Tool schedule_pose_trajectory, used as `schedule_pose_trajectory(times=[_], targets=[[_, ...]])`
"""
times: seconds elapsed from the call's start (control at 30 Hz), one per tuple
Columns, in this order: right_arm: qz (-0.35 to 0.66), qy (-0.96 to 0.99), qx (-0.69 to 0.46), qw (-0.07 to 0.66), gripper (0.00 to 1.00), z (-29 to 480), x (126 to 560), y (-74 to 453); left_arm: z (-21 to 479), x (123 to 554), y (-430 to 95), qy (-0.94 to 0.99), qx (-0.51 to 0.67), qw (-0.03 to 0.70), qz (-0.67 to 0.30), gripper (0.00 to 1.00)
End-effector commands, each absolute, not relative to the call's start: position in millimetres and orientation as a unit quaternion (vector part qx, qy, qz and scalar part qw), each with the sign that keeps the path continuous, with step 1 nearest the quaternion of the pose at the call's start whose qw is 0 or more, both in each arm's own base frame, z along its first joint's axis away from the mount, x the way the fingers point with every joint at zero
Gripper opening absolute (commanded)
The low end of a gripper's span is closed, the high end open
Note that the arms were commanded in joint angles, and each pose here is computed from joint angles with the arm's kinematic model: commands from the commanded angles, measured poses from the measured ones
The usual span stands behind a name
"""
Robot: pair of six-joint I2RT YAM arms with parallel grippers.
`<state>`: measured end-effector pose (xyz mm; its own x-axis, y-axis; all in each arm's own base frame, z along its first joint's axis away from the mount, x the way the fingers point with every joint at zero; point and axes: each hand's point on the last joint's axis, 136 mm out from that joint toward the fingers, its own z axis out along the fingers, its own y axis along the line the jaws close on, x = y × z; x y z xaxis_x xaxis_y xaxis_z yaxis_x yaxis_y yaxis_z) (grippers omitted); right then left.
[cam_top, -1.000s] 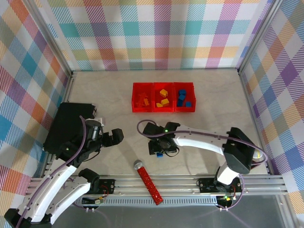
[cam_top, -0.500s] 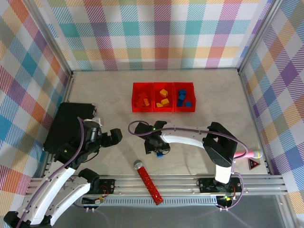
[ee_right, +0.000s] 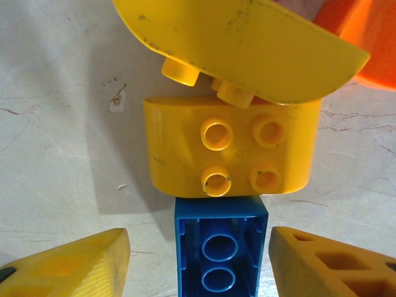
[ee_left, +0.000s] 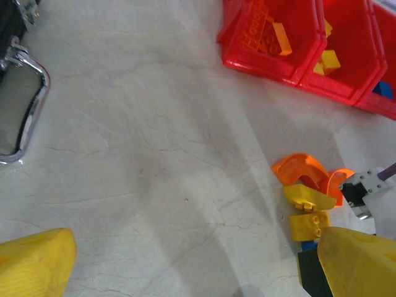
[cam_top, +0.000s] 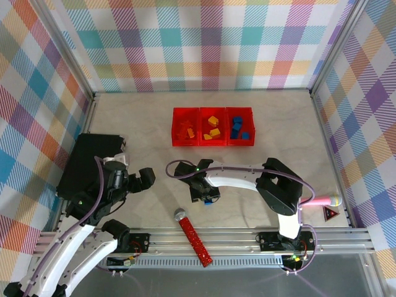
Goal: Sort the legos into containers by color
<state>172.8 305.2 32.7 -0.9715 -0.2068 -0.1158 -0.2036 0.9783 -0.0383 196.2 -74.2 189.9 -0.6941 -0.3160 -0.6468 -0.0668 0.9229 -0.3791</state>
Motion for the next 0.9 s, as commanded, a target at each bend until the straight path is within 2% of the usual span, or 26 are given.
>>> schedule_pose_trajectory(times=[0.0,0.4,0.57,0.73,0.87], targets=[[-0.025,0.993,-0.108,0.047,0.59,24,172,299,197,193,-63,0.898,-0.124,0.394,-0.153,1.0],[-0.04,0.994,-0.101,0.034,0.53,5,166,285,198,192,-62,0.895,-0.125,0.4,-0.154,1.0],[-0.045,0.993,-0.1,0.035,0.47,5,166,283,197,192,-63,0.896,-0.124,0.398,-0.155,1.0],[-0.041,0.992,-0.11,0.04,0.38,18,167,283,196,192,-65,0.896,-0.121,0.396,-0.157,1.0],[-0.01,0.989,-0.133,0.055,0.33,49,169,291,195,192,-65,0.897,-0.12,0.395,-0.156,1.0]])
